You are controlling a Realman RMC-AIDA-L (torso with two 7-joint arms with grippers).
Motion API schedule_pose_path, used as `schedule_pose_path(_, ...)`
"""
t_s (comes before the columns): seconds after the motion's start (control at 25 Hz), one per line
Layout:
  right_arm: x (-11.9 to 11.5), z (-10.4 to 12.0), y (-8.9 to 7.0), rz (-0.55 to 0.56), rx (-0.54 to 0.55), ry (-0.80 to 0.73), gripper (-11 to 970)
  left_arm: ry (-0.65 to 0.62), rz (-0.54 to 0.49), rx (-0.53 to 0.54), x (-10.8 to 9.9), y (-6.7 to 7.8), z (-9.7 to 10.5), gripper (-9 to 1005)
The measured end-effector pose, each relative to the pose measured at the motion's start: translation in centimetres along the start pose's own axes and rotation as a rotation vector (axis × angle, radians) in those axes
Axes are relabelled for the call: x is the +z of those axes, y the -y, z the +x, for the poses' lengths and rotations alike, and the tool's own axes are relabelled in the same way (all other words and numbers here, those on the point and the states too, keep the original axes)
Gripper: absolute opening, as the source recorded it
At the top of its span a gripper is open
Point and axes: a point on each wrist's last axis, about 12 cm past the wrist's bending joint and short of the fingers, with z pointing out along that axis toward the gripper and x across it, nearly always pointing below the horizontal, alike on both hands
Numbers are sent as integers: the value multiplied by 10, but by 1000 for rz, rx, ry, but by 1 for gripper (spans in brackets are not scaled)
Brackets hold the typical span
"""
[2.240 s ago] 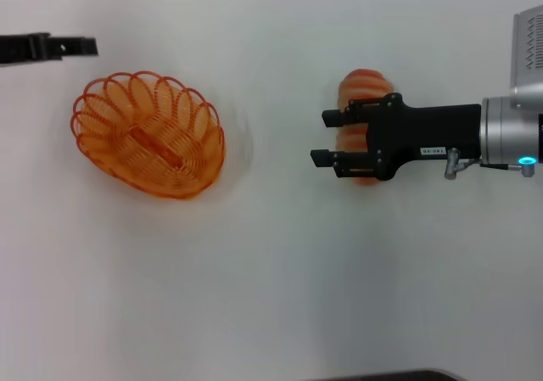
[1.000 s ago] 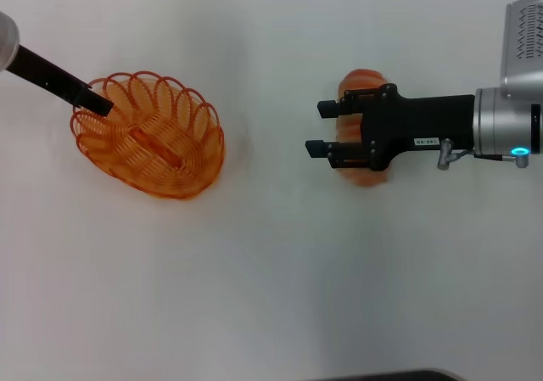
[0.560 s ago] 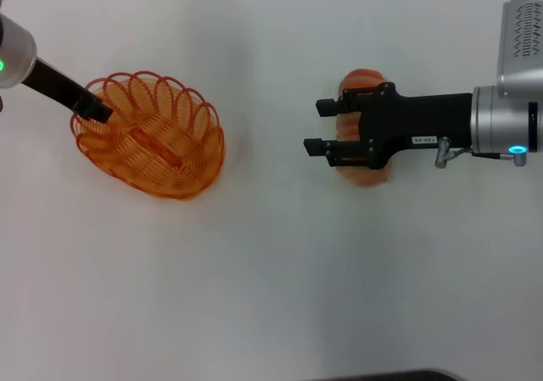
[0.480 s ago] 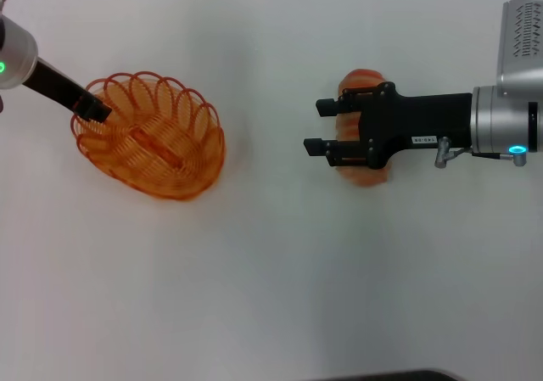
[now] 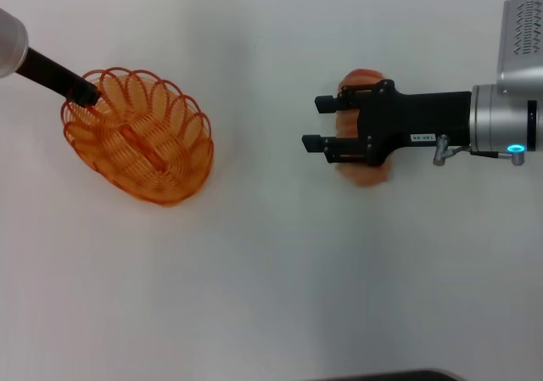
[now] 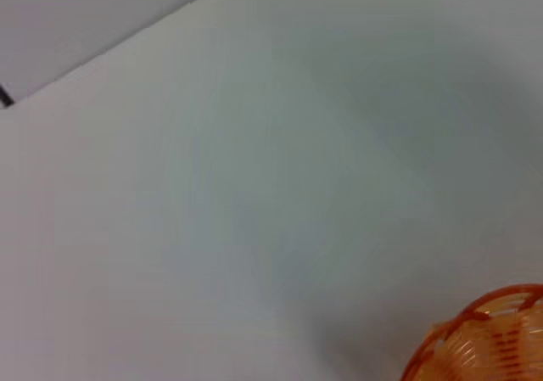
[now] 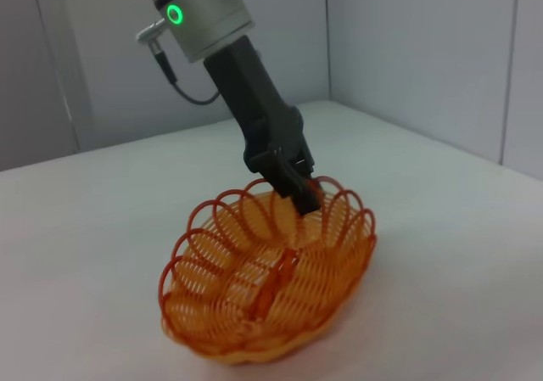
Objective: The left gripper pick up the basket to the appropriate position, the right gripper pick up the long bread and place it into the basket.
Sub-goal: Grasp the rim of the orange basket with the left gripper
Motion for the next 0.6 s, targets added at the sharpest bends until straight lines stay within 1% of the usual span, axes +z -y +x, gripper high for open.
schedule_pose_path(0.04, 0, 0, 0, 3, 2, 6, 663, -2, 3, -13, -1, 0, 0, 198)
schedule_pose_path(0.12, -1, -1, 1, 9, 7, 19, 663, -13, 23, -77, -4, -2, 2, 178)
schedule_pose_path(0.2, -1, -2, 1, 20, 12, 32, 663, -16, 54, -141, -8, -4, 5, 134)
schedule_pose_path(0.24, -1, -3, 2, 30, 16, 39, 663, -7, 82, -195, -12, -7, 8, 130)
schedule_pose_path(0.44, -1, -1, 7, 90, 52, 70, 663, 21, 140, -307, -23, -14, 19, 112)
schedule_pose_path(0.6, 1, -1, 11, 124, 75, 85, 663, 37, 198, -405, -30, -14, 33, 98)
